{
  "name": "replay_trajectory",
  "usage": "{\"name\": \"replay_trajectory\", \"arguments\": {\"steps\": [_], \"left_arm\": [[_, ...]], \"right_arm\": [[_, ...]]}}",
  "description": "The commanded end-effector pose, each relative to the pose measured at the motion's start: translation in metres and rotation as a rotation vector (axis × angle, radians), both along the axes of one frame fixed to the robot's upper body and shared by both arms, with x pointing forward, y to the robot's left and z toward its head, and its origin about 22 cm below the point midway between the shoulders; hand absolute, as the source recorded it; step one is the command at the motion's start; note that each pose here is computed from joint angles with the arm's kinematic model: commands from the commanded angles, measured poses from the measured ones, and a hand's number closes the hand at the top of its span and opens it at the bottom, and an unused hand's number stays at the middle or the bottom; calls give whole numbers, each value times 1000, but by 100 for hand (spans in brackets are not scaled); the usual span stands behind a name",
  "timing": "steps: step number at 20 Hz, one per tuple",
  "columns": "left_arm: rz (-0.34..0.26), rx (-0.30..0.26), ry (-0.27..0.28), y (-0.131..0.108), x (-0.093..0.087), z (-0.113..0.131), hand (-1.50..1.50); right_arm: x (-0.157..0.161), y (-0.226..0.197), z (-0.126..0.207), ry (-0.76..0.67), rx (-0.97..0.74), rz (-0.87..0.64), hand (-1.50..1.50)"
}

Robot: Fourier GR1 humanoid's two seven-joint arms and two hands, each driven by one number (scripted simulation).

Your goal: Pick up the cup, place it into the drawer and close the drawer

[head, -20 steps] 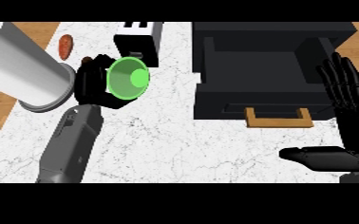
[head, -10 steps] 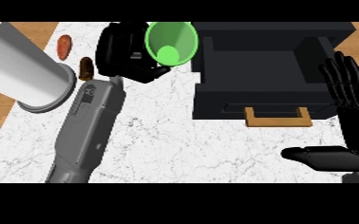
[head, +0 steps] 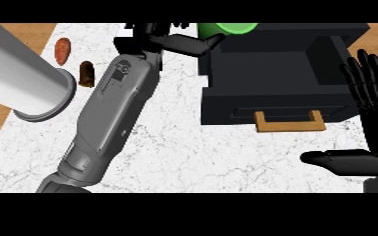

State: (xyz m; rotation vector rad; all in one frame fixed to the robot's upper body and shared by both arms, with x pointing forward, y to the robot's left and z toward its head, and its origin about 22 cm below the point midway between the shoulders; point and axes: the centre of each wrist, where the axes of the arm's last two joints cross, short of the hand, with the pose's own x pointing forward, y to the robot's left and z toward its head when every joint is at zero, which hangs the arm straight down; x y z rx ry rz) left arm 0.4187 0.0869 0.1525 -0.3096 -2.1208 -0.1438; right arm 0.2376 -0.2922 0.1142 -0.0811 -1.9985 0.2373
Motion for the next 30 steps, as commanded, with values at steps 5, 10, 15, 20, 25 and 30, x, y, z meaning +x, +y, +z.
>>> {"name": "replay_trajectory", "arguments": {"steps": [5,10,15,20,25,30], "left_arm": [[-2,32,117,-50,8,24,150],[64,64,155,-47,18,2,150],[39,115,180,-62,12,-6,150],[58,184,227,-60,12,-24,150],[79,299,243,-66,7,-35,150],[71,394,255,-75,-2,-41,-150]], "right_arm": [[18,3,-5,-1,2,10,-150],[-5,10,4,-18,9,28,-150],[12,-1,-1,-7,28,28,-150],[-5,-4,-2,-9,-17,41,-150],[5,7,4,-9,-2,54,-150],[8,5,-11,-8,16,40,-150]]}}
